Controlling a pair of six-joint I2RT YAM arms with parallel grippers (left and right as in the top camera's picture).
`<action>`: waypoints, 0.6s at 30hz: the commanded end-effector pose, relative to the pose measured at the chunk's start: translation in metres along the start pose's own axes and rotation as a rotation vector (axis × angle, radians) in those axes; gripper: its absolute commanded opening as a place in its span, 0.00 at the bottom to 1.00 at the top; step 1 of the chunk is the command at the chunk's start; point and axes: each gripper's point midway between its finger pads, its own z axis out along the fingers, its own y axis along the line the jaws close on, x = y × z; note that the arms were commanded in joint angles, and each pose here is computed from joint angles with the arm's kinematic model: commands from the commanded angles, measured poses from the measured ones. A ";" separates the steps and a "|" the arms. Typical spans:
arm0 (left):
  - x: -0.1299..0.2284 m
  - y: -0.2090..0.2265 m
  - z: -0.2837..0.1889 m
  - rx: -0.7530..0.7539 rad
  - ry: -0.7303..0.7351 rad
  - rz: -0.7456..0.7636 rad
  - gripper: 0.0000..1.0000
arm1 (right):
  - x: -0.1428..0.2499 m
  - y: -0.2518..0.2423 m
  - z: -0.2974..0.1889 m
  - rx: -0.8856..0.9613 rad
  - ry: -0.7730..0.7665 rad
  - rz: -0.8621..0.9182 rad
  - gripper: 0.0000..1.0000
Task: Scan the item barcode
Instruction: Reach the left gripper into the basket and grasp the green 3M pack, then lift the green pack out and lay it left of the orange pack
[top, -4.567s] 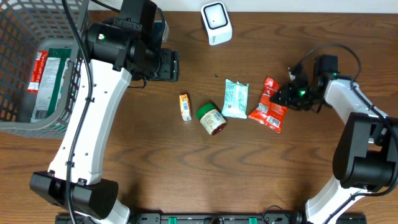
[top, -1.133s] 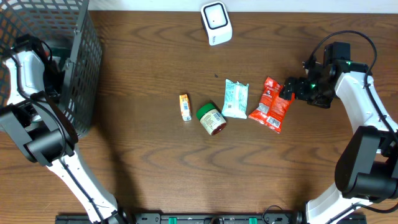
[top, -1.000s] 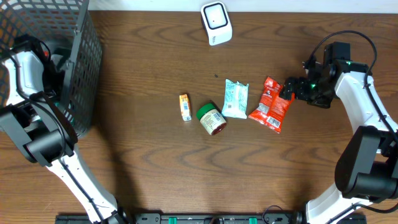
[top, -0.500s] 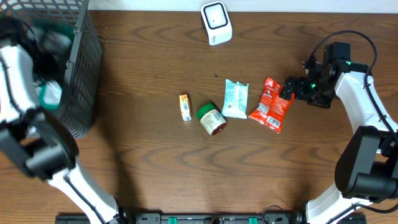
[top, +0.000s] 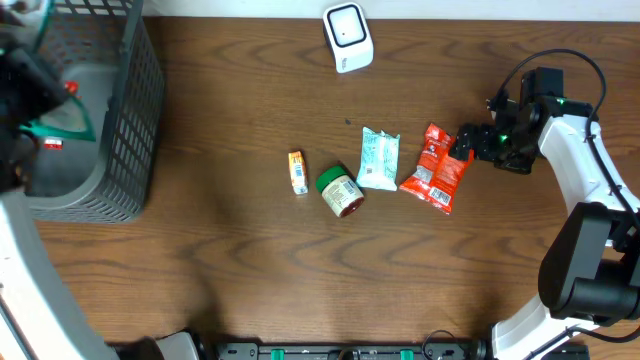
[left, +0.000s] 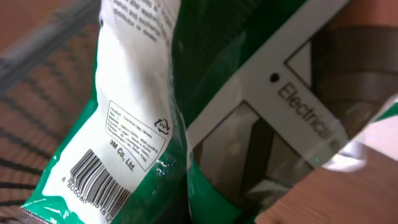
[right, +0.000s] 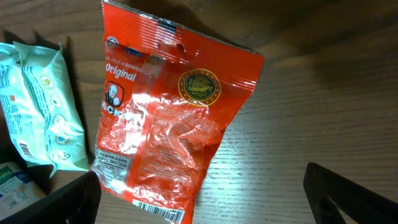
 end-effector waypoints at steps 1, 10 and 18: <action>0.022 -0.048 -0.018 0.179 0.070 -0.054 0.07 | -0.004 0.000 -0.005 0.004 -0.017 -0.006 0.99; 0.125 -0.097 0.013 0.133 0.405 -0.025 0.07 | -0.004 0.000 -0.005 0.004 -0.017 -0.006 0.99; 0.219 -0.095 0.076 -0.021 0.631 -0.117 0.07 | -0.004 0.000 -0.005 0.004 -0.017 -0.006 0.99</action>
